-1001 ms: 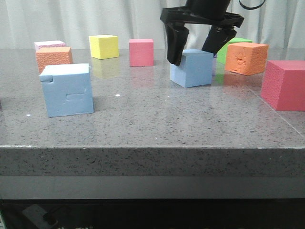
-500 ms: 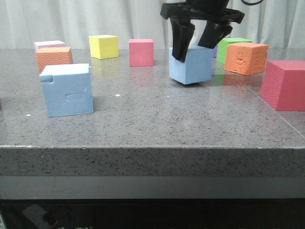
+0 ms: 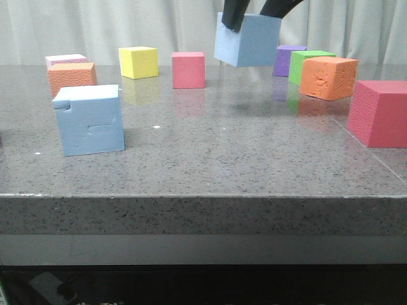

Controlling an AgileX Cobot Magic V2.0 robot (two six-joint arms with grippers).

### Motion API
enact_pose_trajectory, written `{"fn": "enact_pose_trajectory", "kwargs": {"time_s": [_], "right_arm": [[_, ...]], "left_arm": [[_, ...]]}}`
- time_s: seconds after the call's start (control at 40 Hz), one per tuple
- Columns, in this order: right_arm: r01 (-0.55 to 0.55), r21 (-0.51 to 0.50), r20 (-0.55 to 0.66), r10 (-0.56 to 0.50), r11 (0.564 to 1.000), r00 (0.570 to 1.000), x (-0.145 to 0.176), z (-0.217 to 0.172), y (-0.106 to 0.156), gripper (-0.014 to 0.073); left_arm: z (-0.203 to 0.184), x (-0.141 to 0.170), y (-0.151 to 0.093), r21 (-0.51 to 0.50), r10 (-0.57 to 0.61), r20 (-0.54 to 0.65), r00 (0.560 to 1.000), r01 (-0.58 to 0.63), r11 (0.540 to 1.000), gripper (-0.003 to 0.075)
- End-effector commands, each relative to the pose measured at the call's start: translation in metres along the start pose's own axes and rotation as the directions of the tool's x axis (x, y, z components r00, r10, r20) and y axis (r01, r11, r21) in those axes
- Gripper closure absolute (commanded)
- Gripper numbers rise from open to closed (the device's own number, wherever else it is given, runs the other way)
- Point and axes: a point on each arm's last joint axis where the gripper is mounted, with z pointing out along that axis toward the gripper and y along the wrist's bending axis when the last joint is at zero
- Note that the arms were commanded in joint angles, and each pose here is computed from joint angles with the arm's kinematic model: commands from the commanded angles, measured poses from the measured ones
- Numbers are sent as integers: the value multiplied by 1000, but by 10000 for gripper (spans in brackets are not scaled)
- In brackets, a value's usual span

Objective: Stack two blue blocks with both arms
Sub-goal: 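Lift the light blue cube with the right gripper toward the robot, then lower the held cube onto the table near the table's middle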

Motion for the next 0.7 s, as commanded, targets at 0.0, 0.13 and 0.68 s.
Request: {"fn": "enact_pose_trajectory", "kwargs": {"time_s": [0.0, 0.13, 0.68], "right_arm": [[8, -34, 17, -7, 999, 1000, 4, -42, 12, 195], [-6, -66, 17, 7, 998, 1000, 4, -42, 17, 195], [17, -52, -99, -22, 999, 995, 21, -12, 56, 195]], "left_arm": [[-2, -20, -1, 6, -5, 117, 993, 4, 1000, 92], [-2, -20, -1, 6, -5, 117, 993, 4, 1000, 92], [-2, -20, -1, 6, -5, 117, 993, 4, 1000, 92]]}}
